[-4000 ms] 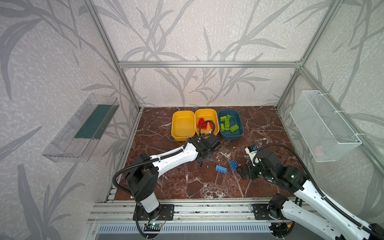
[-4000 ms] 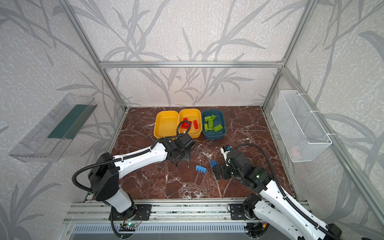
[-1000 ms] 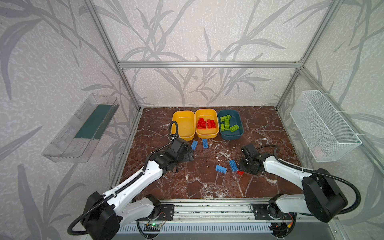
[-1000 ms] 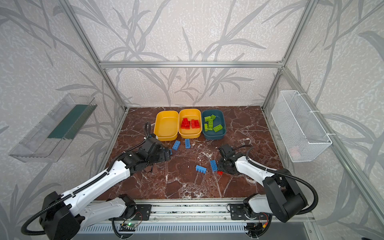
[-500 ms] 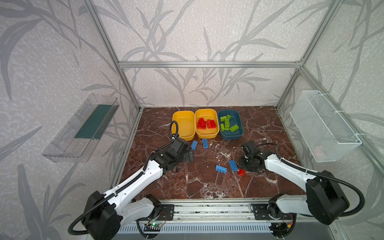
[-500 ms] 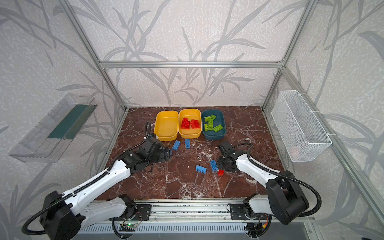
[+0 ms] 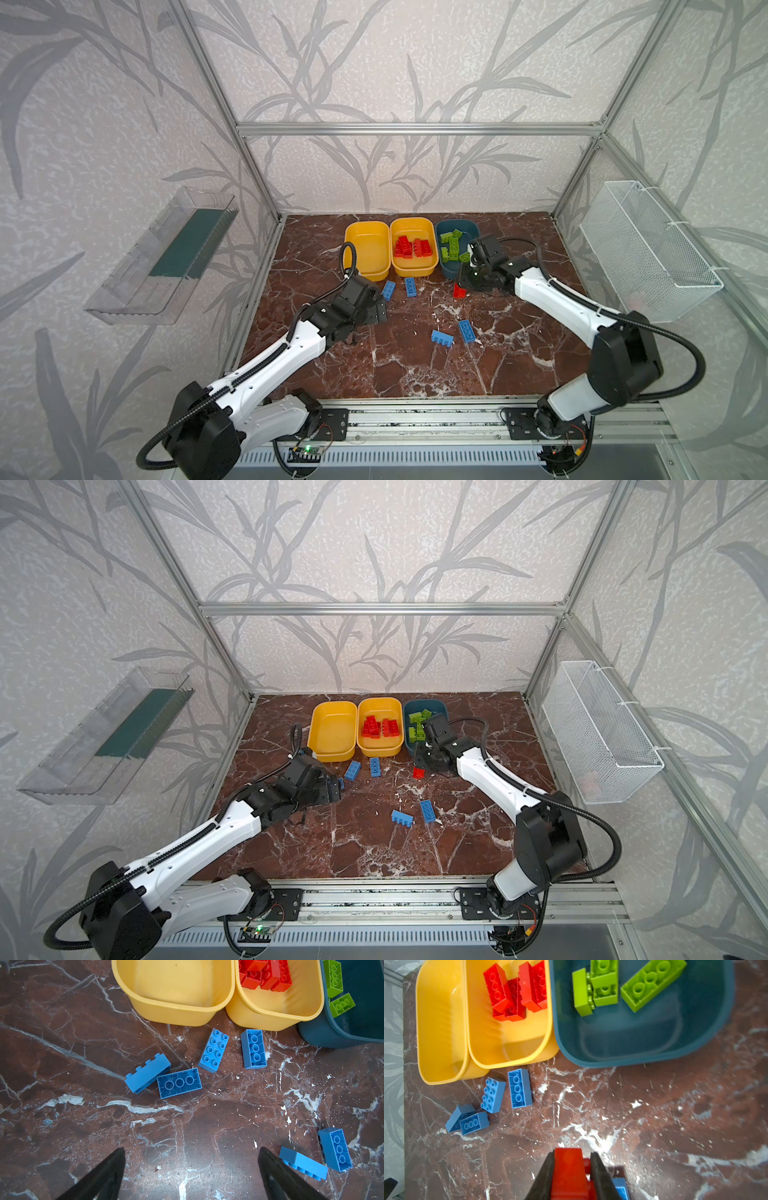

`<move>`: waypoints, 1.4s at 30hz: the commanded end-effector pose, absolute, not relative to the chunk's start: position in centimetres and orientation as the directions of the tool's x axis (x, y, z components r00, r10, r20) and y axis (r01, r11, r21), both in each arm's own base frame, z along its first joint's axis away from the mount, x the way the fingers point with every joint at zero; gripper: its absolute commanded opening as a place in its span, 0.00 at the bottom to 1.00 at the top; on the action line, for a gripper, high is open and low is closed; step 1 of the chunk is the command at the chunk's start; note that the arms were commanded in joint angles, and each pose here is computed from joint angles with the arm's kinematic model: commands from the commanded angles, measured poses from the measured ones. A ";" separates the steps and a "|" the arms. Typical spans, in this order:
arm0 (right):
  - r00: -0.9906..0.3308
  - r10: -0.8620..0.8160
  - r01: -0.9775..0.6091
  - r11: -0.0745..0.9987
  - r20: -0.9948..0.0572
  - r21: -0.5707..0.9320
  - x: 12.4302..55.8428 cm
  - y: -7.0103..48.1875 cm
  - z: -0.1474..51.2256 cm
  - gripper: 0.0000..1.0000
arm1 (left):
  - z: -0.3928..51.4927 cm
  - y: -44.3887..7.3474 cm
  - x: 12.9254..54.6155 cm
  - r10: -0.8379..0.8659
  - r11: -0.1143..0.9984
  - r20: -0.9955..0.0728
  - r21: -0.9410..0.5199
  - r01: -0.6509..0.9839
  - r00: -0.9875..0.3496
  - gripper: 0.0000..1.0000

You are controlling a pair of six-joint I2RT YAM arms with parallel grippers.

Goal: Sort the legos into containers by color
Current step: 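Carry the red brick into the yellow tub with the right gripper, release, then grasp a blue brick with the left gripper while the right gripper withdraws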

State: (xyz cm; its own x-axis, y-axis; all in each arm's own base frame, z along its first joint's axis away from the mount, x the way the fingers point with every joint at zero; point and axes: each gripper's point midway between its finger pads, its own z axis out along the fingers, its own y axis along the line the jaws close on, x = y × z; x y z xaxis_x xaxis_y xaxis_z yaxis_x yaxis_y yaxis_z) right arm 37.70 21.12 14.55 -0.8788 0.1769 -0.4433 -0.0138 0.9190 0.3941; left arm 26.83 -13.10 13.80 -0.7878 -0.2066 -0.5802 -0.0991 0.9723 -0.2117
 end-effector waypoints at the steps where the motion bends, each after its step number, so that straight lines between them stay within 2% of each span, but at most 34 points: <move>1: -0.869 0.118 -0.109 0.902 -0.481 0.417 40.9 23.8 15.4 0.19 | 14.3 -11.2 26.7 -0.225 0.974 -0.603 -0.165 -0.157 -0.765 0.99; 9: -0.839 0.021 -0.216 0.905 -0.544 0.368 47.9 27.6 14.8 0.20 | 13.9 -11.0 27.8 -0.255 0.967 -0.600 -0.170 -0.190 -0.759 0.99; 16: -0.849 -0.069 -0.263 0.915 -0.523 0.305 51.6 29.4 12.4 0.24 | 13.4 -10.4 29.6 -0.254 0.967 -0.584 -0.129 -0.221 -0.771 0.99; 18: -0.852 -0.082 -0.274 0.912 -0.517 0.307 52.1 29.9 12.2 0.29 | 12.9 -10.0 29.9 -0.265 0.963 -0.575 -0.124 -0.238 -0.774 0.99; 24: -0.834 -0.108 -0.323 0.891 -0.541 0.320 52.5 31.3 14.3 0.63 | 11.1 -8.6 31.0 -0.275 0.957 -0.544 -0.073 -0.282 -0.793 0.99; 28: -0.807 -0.144 -0.371 0.879 -0.573 0.301 50.9 31.9 17.8 0.77 | 10.3 -8.6 31.4 -0.279 0.956 -0.528 -0.077 -0.282 -0.802 0.99; 35: -0.784 -0.175 -0.412 0.865 -0.596 0.287 44.6 31.3 22.0 0.81 | 10.0 -8.2 32.7 -0.241 0.961 -0.537 -0.016 -0.276 -0.808 0.99; 42: -0.780 -0.127 -0.397 0.857 -0.613 0.328 36.5 28.2 22.8 0.87 | 8.1 -7.4 34.3 -0.266 0.954 -0.511 -0.016 -0.300 -0.818 0.99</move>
State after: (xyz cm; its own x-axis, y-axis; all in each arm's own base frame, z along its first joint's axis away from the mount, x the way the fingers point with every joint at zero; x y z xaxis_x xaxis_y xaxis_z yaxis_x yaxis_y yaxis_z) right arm 37.65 29.33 21.93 -0.7930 -0.1772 -0.5828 -0.4183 0.8540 0.3095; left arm 32.87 -7.82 7.97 -0.8288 -0.2576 -0.4967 -0.2895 0.9571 -0.0135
